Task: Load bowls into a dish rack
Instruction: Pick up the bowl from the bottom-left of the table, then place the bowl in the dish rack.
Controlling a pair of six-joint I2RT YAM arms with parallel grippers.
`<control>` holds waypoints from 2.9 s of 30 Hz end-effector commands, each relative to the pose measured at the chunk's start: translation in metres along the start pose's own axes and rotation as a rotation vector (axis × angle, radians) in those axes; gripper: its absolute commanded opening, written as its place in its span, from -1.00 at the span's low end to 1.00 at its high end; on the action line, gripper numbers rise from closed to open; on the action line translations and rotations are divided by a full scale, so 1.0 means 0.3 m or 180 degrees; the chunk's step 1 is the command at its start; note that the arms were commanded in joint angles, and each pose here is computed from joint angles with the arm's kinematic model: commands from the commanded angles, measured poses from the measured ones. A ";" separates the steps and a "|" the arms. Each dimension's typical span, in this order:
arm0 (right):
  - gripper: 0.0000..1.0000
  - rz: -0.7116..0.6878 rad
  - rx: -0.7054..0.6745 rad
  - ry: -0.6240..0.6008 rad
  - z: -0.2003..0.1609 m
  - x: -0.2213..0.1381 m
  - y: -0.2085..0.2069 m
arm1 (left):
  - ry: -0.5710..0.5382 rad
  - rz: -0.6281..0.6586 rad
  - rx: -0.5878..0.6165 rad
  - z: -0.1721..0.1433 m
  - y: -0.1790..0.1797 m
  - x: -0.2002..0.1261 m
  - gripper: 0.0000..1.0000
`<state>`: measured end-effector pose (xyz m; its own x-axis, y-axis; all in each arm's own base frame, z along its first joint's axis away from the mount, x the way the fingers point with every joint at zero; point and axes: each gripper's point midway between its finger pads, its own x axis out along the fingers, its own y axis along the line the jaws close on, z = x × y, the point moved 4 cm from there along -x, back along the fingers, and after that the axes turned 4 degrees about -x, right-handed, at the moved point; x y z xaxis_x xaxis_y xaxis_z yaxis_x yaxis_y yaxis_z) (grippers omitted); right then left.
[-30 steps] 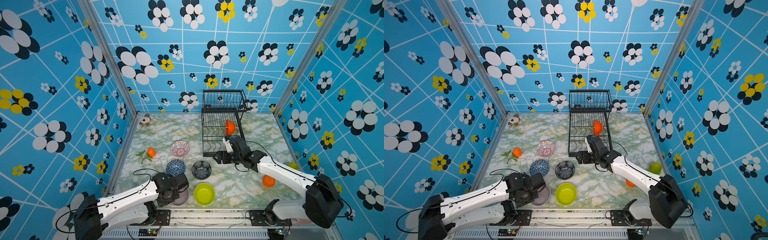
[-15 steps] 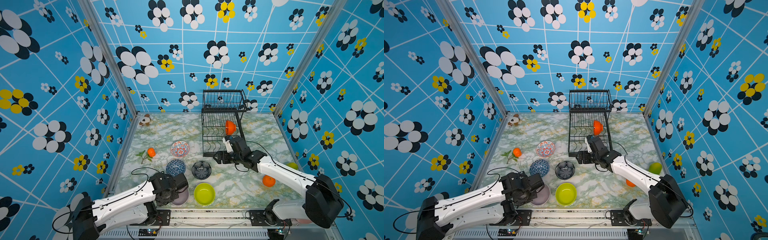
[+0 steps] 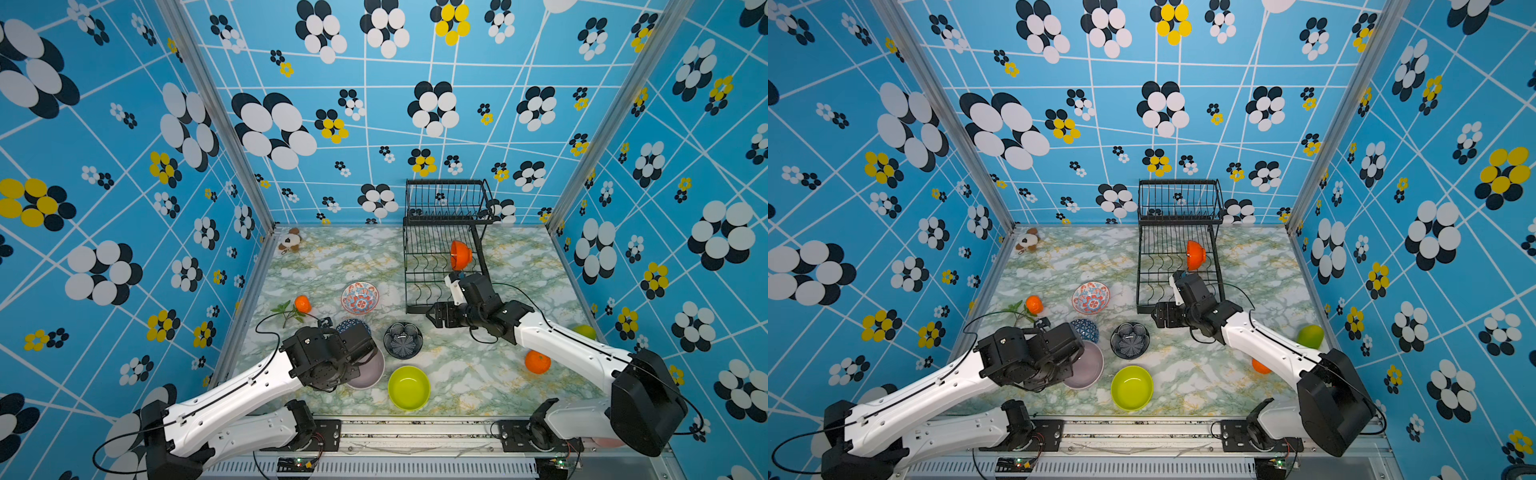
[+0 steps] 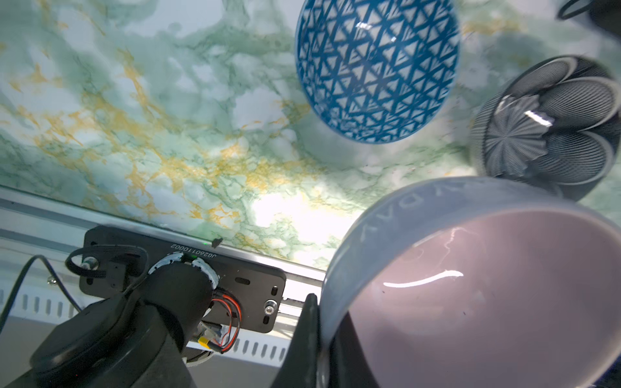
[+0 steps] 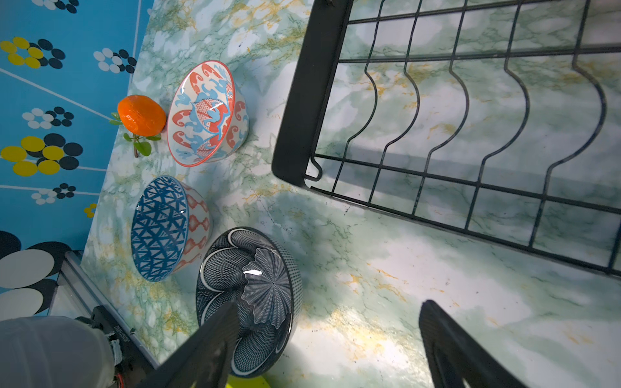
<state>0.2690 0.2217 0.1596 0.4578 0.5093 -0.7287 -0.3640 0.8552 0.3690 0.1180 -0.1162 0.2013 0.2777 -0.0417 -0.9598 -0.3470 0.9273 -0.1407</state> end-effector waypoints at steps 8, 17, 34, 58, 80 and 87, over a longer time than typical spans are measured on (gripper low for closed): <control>0.73 -0.0173 0.0077 -0.0136 0.071 -0.082 -0.016 | -0.0226 -0.0405 0.0823 0.276 -0.234 -0.119 -1.00; 0.71 -0.0334 0.0101 -0.0210 0.103 -0.167 -0.068 | -0.0031 -0.0549 0.1331 0.440 -0.440 -0.067 -1.00; 0.52 -0.0427 -0.0145 -0.0105 0.275 -0.239 -0.056 | 0.0175 -0.0753 0.1529 0.568 -0.693 0.131 -1.00; 0.26 -0.0352 -0.0665 0.0368 0.358 -0.136 0.091 | 0.0197 -0.0665 0.1398 0.528 -0.640 0.221 -1.00; -0.27 -0.0692 -0.0887 0.0868 0.292 0.025 0.077 | 0.0131 -0.0634 0.1387 0.535 -0.633 0.211 -1.00; -0.46 -0.0821 -0.0945 0.0945 0.293 0.052 0.061 | 0.0145 -0.0628 0.1391 0.532 -0.633 0.215 -1.00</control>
<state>0.3399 0.2559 0.2063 0.3296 0.2412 -0.9128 -0.5021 0.8635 0.0469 0.3439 -0.2383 0.1846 0.2031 -0.2022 -0.9580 0.1263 0.9757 -0.1792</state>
